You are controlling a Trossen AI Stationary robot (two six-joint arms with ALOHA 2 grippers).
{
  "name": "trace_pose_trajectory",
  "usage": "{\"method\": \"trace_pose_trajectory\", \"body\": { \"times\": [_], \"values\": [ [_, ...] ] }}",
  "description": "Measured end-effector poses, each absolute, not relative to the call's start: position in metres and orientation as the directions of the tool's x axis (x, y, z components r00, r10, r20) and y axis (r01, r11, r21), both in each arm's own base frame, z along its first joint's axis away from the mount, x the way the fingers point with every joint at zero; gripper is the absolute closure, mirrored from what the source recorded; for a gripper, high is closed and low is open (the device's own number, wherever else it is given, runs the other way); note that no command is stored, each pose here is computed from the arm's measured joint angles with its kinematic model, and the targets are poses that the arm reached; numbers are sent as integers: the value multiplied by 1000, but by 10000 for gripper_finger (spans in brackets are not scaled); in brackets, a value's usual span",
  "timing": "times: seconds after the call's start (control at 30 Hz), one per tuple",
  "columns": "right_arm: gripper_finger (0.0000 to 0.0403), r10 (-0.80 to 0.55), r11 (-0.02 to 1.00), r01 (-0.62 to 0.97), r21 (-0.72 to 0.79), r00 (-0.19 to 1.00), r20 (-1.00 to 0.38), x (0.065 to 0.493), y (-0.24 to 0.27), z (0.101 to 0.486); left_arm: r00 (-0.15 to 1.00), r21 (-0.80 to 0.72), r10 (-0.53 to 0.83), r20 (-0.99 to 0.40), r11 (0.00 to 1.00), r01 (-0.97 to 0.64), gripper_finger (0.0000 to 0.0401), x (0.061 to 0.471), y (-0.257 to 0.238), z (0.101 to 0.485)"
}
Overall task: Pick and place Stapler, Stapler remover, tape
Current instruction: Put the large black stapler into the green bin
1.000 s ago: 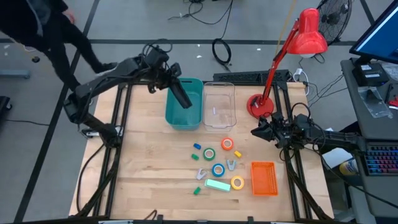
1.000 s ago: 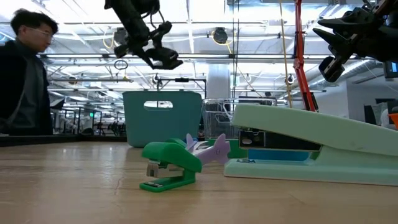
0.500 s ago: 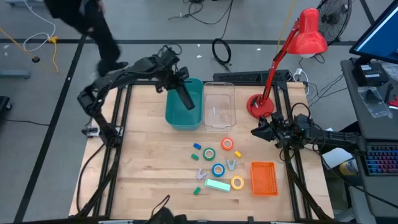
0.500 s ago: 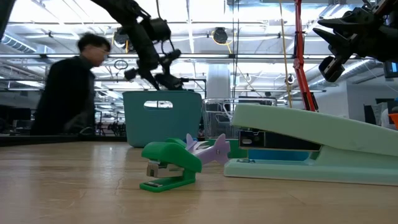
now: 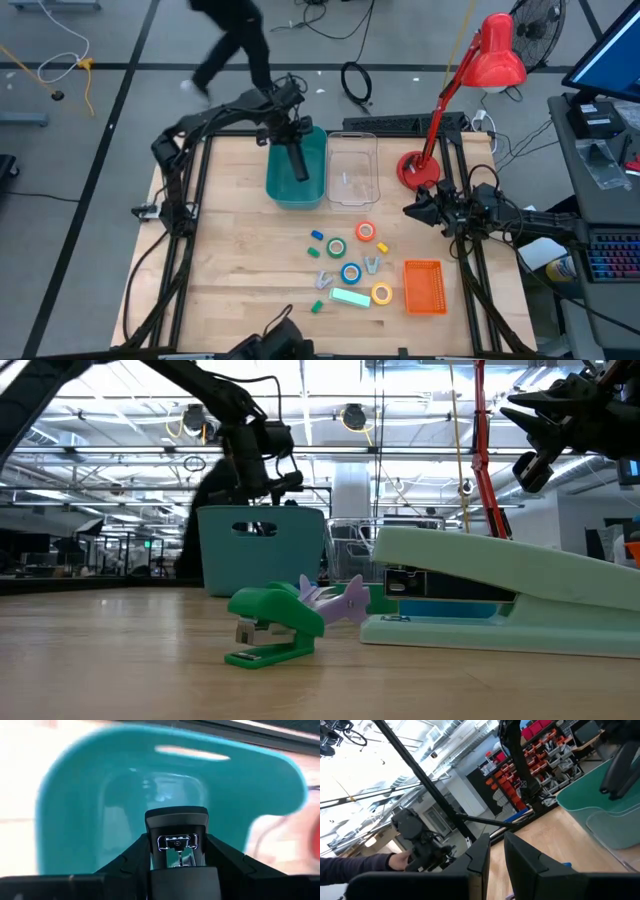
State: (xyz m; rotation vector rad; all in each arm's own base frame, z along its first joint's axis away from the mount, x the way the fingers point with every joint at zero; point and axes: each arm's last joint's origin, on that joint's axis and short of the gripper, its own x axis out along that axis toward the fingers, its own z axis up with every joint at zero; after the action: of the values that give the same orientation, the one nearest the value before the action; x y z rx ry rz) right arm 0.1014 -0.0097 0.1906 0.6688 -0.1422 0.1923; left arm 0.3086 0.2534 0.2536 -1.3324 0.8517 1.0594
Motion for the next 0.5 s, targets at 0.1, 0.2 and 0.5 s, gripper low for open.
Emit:
{"method": "trace_pose_trajectory", "body": {
  "times": [0.1,0.2,0.5],
  "values": [
    [353,131,767,-223,602,973,192,101,-10,191,252,-255,79,-965,-38,-966,245,314,255,252],
    [353,132,763,-223,607,973,192,101,-10,191,220,-222,76,-973,-19,-975,245,320,255,250],
    [353,132,763,-223,607,973,192,101,-10,191,98,-97,48,-994,23,-995,245,323,250,236]
  ]
}}
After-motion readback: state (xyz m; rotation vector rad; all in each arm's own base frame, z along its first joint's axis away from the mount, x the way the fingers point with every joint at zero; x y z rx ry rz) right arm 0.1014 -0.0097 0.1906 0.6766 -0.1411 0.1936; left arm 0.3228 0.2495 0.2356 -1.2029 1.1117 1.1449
